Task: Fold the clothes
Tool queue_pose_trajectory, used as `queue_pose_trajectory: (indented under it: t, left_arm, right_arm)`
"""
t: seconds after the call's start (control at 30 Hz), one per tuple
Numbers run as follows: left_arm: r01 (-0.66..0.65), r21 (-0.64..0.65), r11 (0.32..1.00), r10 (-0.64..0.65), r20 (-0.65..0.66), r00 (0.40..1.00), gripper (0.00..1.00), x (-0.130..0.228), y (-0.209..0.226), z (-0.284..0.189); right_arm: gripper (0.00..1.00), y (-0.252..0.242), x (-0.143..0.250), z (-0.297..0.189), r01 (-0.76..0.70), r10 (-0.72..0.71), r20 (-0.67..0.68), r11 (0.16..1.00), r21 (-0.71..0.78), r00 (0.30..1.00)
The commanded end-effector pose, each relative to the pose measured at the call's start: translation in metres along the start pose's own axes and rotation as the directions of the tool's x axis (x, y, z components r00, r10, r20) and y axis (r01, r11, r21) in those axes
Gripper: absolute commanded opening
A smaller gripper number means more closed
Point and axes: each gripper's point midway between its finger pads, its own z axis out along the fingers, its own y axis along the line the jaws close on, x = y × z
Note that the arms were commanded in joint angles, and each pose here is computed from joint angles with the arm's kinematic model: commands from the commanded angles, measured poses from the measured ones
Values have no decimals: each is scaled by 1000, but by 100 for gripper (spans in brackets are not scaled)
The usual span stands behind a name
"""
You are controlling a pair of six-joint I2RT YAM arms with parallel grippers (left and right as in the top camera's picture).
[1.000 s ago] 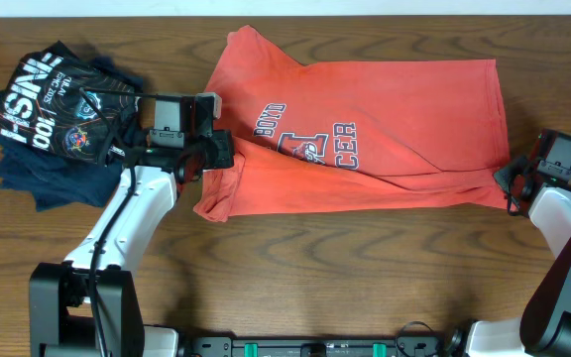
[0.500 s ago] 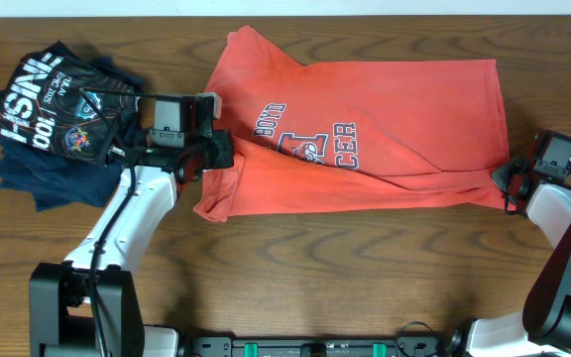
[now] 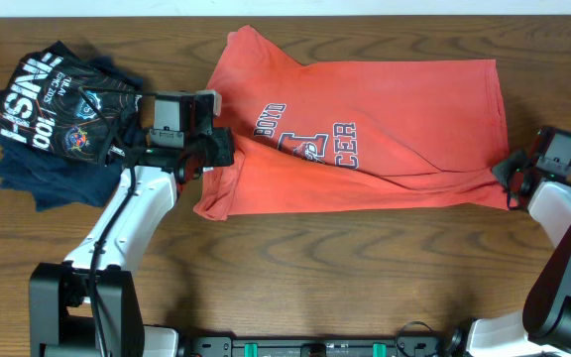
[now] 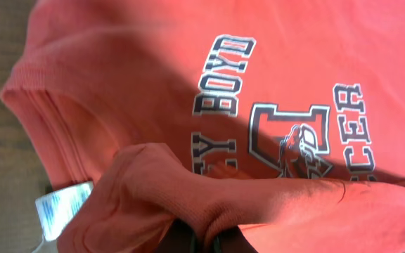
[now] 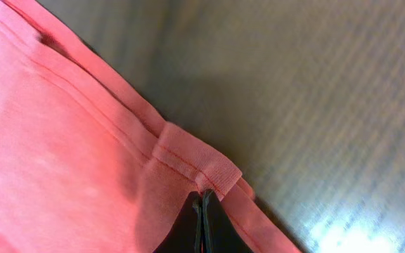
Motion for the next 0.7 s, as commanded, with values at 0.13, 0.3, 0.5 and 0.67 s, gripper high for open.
queue_pose_trajectory:
  t: [0.13, 0.3, 0.5, 0.67]
  left_arm:
    - [-4, -56, 998, 6, 42, 999, 6, -9, 10, 2]
    - [23, -105, 994, -16, 64, 998, 6, -13, 19, 1]
    - [20, -101, 995, -11, 82, 997, 6, -18, 18, 1]
    - [18, -99, 995, -9, 88, 996, 6, -19, 17, 1]
  right_arm:
    - [1, 27, -33, -13, 7, -2, 67, 998, -69, 998]
    - [1, 36, -47, -17, 7, 3, 105, 995, -97, 994]
    - [1, 43, -54, -19, 8, 9, 130, 992, -129, 991]
    - [1, 47, -53, -19, 12, 7, 124, 989, -149, 992]
